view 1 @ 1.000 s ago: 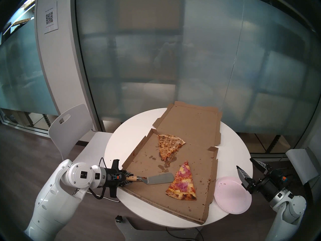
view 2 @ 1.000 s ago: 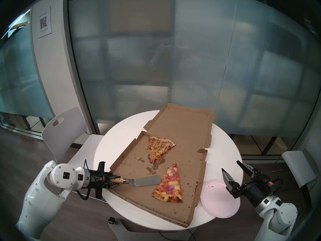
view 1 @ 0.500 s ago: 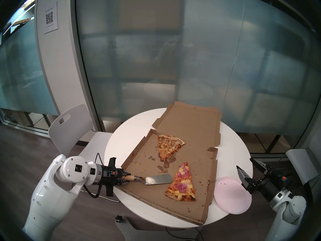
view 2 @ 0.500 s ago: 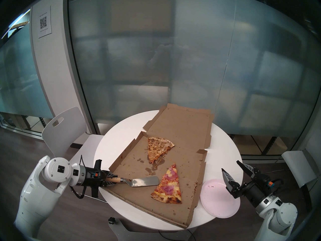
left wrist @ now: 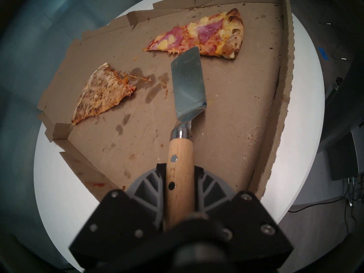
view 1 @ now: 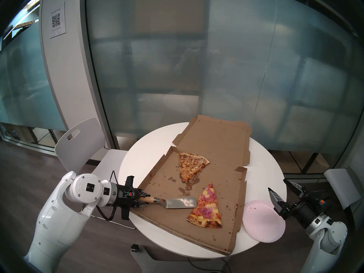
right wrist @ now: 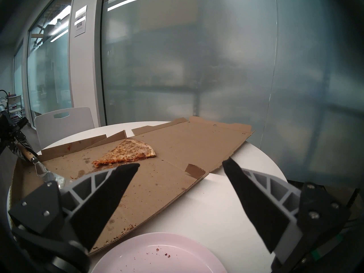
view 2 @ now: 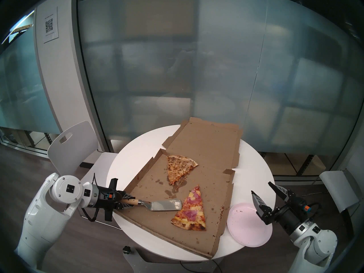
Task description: Put pizza slice onto the plate
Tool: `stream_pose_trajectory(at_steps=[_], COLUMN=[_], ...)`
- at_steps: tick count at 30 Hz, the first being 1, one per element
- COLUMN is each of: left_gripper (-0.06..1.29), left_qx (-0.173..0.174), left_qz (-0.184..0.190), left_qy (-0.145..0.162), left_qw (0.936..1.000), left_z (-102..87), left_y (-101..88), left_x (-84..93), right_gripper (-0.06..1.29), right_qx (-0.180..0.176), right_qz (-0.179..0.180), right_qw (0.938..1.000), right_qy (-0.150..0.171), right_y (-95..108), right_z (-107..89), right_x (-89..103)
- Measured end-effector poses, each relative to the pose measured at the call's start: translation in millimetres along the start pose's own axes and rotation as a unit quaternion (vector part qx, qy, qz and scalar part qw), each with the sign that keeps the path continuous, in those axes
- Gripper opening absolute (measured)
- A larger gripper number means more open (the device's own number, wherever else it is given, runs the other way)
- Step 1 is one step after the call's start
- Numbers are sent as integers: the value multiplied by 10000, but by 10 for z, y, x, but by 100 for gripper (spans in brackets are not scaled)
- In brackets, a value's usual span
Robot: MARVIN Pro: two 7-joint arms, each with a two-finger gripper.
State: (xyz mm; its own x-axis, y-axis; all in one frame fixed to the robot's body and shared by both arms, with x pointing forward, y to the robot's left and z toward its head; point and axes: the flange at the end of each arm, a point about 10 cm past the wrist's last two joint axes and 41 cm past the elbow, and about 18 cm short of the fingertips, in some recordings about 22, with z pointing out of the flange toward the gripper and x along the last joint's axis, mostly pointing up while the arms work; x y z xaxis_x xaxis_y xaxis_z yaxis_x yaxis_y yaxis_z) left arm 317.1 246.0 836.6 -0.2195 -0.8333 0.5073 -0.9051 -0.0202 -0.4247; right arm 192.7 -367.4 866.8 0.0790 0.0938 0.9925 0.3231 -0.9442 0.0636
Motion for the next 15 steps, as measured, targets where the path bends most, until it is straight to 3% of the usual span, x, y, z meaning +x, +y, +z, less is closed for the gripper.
stream_pose_trajectory(at_steps=[8, 15], left_gripper=[24, 24], left_qx=[-60, -44], left_qz=[100, 199], left_qy=[-134, -146], left_qw=[9998, 9997], left_z=[95, 110], left_y=[-20, -82], left_x=[-129, -130], right_gripper=[122, 122], right_qx=[1, 0], right_qz=[0, 1], right_qw=[10000, 10000], right_qy=[0, 1], right_y=[0, 0], right_z=[0, 0], right_x=[0, 0])
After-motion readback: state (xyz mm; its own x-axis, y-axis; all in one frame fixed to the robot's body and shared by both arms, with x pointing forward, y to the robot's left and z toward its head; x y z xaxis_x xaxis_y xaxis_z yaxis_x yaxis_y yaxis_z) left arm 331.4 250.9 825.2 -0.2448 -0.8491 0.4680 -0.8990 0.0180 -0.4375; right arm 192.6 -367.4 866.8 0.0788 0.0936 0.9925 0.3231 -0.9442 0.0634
